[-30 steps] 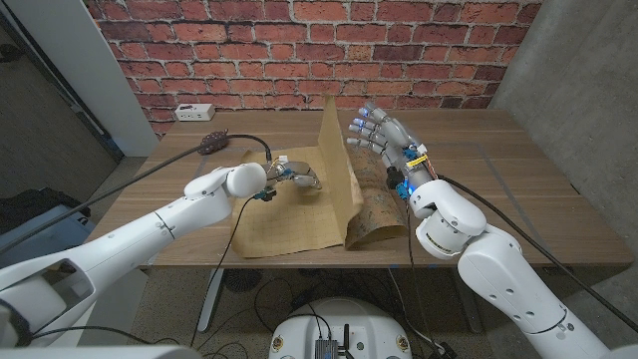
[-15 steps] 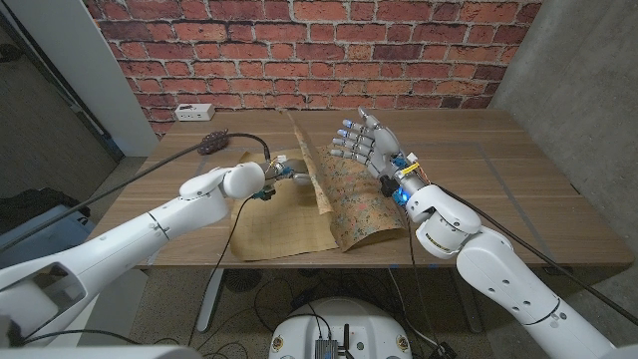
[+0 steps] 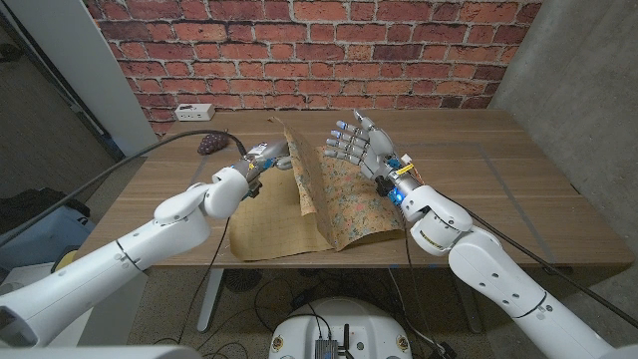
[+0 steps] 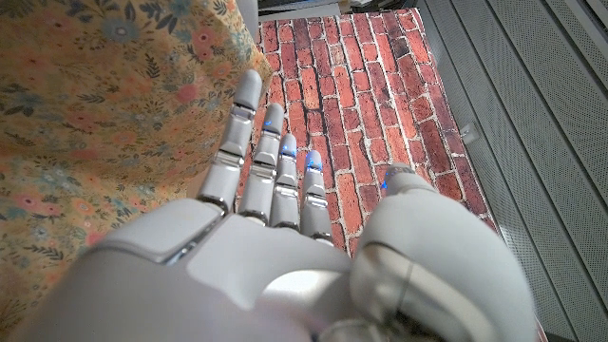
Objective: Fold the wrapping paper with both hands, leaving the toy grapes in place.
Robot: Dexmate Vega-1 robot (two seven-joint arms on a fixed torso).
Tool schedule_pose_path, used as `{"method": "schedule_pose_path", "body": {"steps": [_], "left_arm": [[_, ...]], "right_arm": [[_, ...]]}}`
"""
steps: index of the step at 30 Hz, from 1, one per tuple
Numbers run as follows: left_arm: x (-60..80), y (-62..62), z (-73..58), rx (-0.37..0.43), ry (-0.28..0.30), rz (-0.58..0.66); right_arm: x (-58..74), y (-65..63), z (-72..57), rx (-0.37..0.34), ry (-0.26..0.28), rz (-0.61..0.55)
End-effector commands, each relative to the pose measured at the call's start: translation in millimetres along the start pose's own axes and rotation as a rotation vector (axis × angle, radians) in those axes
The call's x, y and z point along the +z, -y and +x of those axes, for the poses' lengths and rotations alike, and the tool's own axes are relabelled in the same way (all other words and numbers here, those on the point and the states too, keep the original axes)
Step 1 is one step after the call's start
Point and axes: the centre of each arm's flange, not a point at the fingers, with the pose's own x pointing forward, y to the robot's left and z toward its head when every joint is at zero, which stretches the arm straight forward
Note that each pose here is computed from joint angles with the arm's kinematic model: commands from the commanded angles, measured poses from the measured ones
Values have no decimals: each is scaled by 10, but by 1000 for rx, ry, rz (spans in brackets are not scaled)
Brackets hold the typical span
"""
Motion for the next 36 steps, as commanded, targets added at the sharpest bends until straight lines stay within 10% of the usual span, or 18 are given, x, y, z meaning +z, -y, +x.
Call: {"method": "schedule_pose_path", "body": {"steps": [1, 10, 19, 36], "left_arm": [[13, -258, -646, 338, -7, 41], [-24, -288, -1027, 595, 110, 14], [-32, -331, -1247, 684, 178, 13], [-225, -266, -974, 369, 203, -45]], "right_arm": [[-87, -84, 118, 21, 11, 9], [-124, -139, 13, -30, 78, 3], [-225, -211, -117, -58, 101, 17], [-294, -144, -271, -111, 146, -72]]}}
